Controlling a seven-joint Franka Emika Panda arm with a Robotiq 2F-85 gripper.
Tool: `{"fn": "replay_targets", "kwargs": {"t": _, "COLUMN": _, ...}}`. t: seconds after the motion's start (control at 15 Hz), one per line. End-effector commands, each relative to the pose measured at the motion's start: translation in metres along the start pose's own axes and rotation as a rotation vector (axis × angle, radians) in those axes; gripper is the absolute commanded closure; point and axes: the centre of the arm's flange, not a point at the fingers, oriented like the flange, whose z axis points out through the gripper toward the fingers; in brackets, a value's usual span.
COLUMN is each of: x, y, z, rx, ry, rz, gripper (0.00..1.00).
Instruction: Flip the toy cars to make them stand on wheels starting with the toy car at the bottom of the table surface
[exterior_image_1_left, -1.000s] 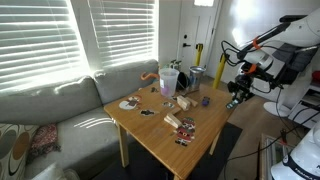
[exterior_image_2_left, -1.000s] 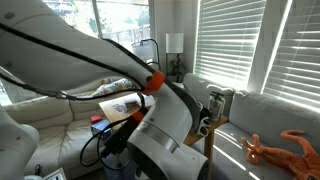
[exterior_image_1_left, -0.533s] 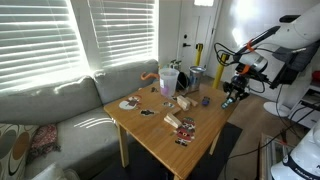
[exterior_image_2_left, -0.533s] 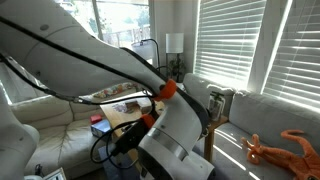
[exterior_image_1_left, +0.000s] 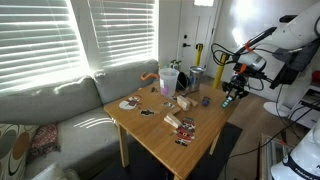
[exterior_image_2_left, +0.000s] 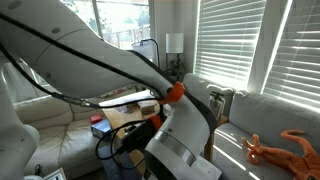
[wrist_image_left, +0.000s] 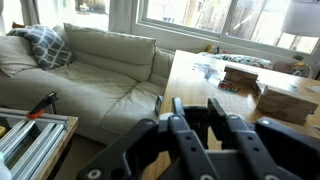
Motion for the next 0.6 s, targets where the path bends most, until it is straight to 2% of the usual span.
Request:
{"fn": "replay_targets", "kwargs": {"t": 0.0, "x": 0.003, "y": -0.002, "z": -0.016, "rx": 0.024, "ry": 0.030, "rz": 0.060, "gripper": 0.93}}
{"fn": "replay_targets", "kwargs": {"t": 0.53, "x": 0.014, "y": 0.003, "z": -0.031, "rx": 0.036, "ry": 0.072, "rz": 0.154, "gripper": 0.93}}
